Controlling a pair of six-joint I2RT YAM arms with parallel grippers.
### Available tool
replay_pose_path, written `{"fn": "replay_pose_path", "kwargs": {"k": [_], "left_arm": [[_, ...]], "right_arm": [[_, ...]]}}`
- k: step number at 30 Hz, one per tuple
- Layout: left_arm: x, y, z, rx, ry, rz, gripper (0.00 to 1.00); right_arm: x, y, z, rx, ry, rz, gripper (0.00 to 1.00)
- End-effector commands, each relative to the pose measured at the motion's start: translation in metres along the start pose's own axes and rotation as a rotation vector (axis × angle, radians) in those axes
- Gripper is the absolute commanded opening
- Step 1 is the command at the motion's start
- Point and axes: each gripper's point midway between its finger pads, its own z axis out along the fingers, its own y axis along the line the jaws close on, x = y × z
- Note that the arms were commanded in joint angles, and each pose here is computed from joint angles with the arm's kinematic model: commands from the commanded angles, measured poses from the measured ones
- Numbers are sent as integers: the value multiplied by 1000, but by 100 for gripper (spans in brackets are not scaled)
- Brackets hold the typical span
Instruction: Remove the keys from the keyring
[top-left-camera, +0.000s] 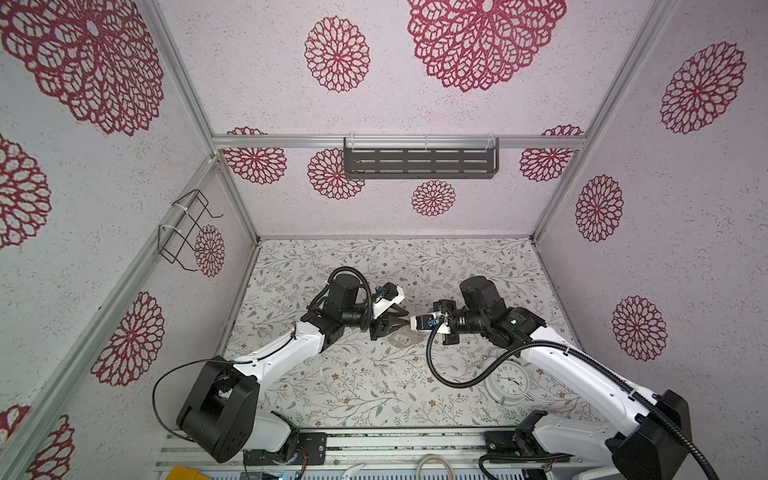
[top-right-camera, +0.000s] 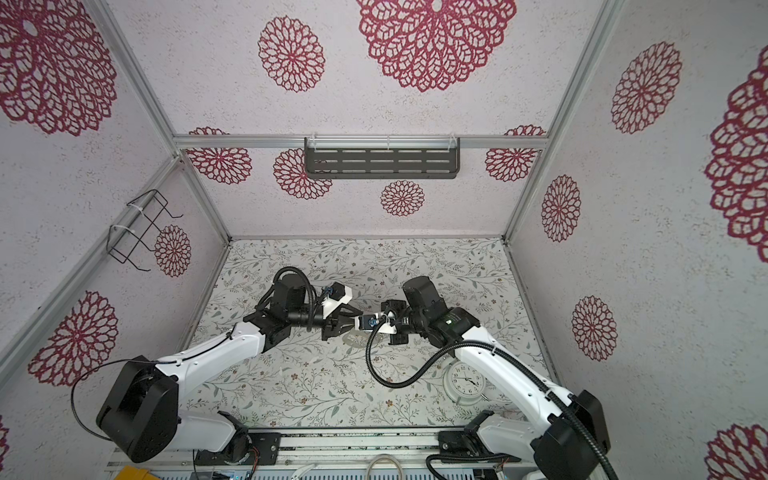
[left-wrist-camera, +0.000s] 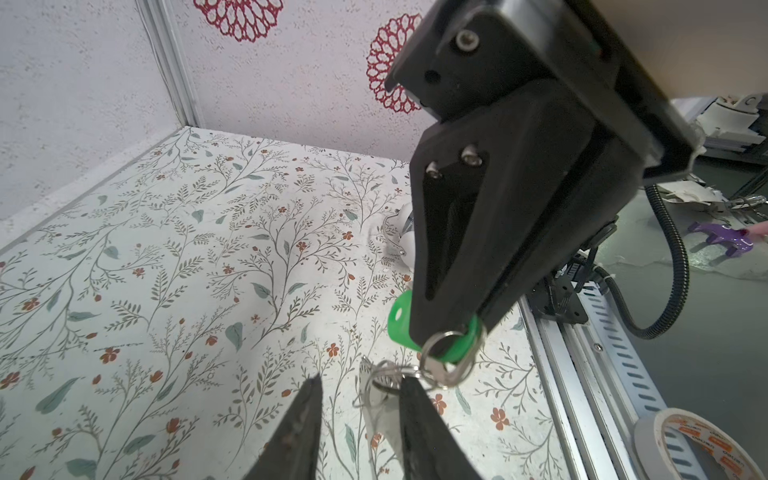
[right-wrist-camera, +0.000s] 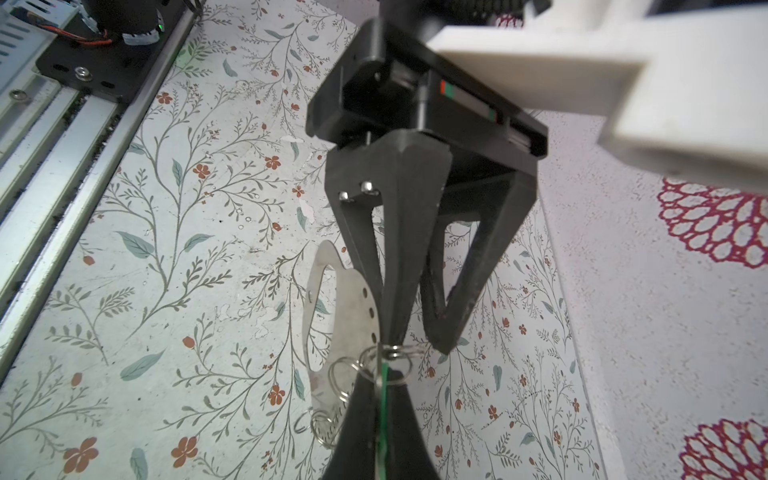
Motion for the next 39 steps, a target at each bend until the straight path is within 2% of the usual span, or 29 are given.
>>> {"fn": "replay_pose_path", "kwargs": {"k": [1, 6, 12, 19, 33, 39], "left_arm": [[-1, -10, 0, 21, 39, 101, 36], [4, -8, -6, -21, 80, 126, 36], [12, 11, -19, -174, 108, 112, 36], [9, 26, -35, -313, 82, 111, 37], [9, 20, -52, -368, 42, 117, 37], [9, 24, -53, -395, 39, 125, 37]], "right_arm": [[-15, -8, -6, -2, -25, -42, 0], [-12, -3, -6, -42, -2, 6, 0], [-2, 6, -3, -123, 70, 157, 0], [13, 11, -6, -140, 169, 237, 0], [26, 14, -7, -281, 359, 363, 0], [37, 11, -13, -286, 490, 331, 0]]}}
